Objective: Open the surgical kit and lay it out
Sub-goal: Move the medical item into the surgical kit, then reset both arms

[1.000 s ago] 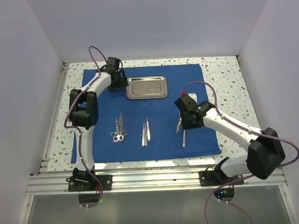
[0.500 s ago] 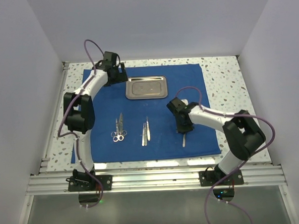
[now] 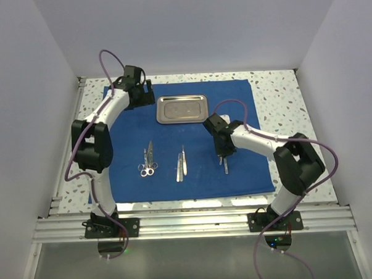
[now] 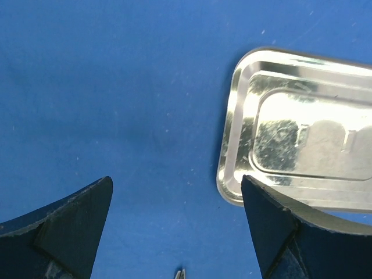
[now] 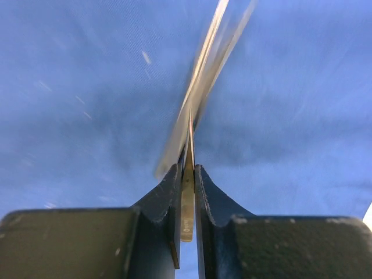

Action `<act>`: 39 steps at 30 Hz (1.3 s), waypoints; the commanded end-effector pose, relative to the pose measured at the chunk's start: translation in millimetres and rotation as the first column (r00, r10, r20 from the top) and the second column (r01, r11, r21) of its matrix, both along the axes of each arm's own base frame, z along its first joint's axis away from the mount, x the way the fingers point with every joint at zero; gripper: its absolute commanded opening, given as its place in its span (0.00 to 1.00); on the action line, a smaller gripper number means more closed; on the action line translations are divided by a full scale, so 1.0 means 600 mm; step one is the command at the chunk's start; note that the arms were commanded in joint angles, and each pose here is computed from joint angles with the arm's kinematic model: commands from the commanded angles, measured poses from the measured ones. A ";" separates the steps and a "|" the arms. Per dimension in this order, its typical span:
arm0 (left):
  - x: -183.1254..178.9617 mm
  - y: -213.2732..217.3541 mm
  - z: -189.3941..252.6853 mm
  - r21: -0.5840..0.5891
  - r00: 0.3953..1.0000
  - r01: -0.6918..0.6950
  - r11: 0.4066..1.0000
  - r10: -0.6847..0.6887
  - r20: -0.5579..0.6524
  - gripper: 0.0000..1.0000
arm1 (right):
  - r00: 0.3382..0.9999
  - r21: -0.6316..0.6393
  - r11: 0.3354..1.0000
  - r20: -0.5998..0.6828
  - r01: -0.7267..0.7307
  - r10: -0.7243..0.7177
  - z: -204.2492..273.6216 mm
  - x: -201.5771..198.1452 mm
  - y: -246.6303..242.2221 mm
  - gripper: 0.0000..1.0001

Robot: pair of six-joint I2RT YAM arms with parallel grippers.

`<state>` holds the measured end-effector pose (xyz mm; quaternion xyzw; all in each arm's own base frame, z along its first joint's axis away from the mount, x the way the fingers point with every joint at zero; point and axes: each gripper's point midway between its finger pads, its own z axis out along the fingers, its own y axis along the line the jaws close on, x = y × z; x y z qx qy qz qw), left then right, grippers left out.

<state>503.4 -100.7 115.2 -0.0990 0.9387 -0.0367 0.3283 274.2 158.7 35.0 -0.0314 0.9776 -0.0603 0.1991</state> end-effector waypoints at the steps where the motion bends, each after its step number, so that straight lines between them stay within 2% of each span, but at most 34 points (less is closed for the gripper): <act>1: -0.006 0.009 0.034 0.002 0.999 0.010 1.000 -0.010 0.039 0.95 | 0.996 -0.032 0.999 0.089 0.015 -0.012 0.033 0.049 0.005 0.00; 10: -0.014 0.018 0.045 0.031 0.999 0.014 0.999 -0.016 0.042 0.95 | 0.995 -0.081 0.996 0.092 0.036 -0.028 0.024 0.081 0.013 0.00; 11: -0.015 0.019 0.045 0.035 0.999 0.014 0.999 -0.015 0.043 0.95 | 0.996 -0.085 0.996 0.086 0.038 -0.031 0.019 0.083 0.014 0.07; 13: -0.019 0.021 0.046 0.040 0.999 0.016 0.999 -0.018 0.040 0.95 | 0.996 -0.086 0.995 0.081 0.040 -0.033 0.016 0.083 0.015 0.31; 14: -0.020 0.021 0.046 0.042 0.999 0.016 0.999 -0.018 0.040 0.95 | 0.996 -0.085 0.995 0.081 0.042 -0.035 0.016 0.084 0.015 0.57; 17: -0.023 0.023 0.048 0.047 0.999 0.018 0.999 -0.020 0.040 0.95 | 0.995 -0.091 0.994 0.091 0.055 -0.047 0.024 0.083 0.011 0.82; 18: -0.024 0.025 0.045 0.051 0.999 0.017 0.999 -0.019 0.036 0.95 | 0.993 -0.092 0.994 0.109 0.060 -0.050 0.036 0.085 0.009 0.85; 23: -0.029 0.026 0.043 0.052 0.999 0.018 0.998 -0.020 0.031 0.95 | 0.980 -0.051 0.996 0.187 0.071 -0.061 0.115 0.088 0.004 0.89; 26: -0.031 0.026 0.050 0.048 0.999 0.018 0.999 -0.019 0.039 0.95 | 0.957 0.035 0.998 0.283 0.048 -0.056 0.197 0.087 0.005 0.90; 27: -0.032 0.025 0.057 0.046 0.999 0.021 0.999 -0.023 0.047 0.96 | 0.940 0.083 0.996 0.339 0.016 -0.044 0.244 0.082 0.005 0.90; 30: -0.032 0.024 0.076 0.041 0.997 0.023 0.999 -0.026 0.072 0.96 | 0.906 0.127 0.991 0.423 -0.029 -0.028 0.315 0.073 -0.001 0.92; 31: -0.034 0.025 0.079 0.041 0.997 0.024 0.999 -0.027 0.074 0.96 | 0.880 0.153 0.987 0.473 -0.038 -0.040 0.357 0.067 -0.009 0.95; 32: -0.035 0.027 0.088 0.042 0.996 0.022 0.999 -0.025 0.085 0.96 | 0.874 0.149 0.988 0.485 -0.037 -0.041 0.371 0.060 -0.017 0.98; 37: -0.046 0.030 0.110 0.046 0.992 0.024 0.999 -0.030 0.120 0.95 | 0.775 0.150 0.988 0.628 -0.034 -0.069 0.467 0.037 -0.067 0.98; 39: -0.056 0.033 0.132 0.038 0.983 0.018 0.999 -0.025 0.183 0.94 | 0.738 0.174 0.985 0.666 -0.013 -0.108 0.488 0.031 -0.080 0.98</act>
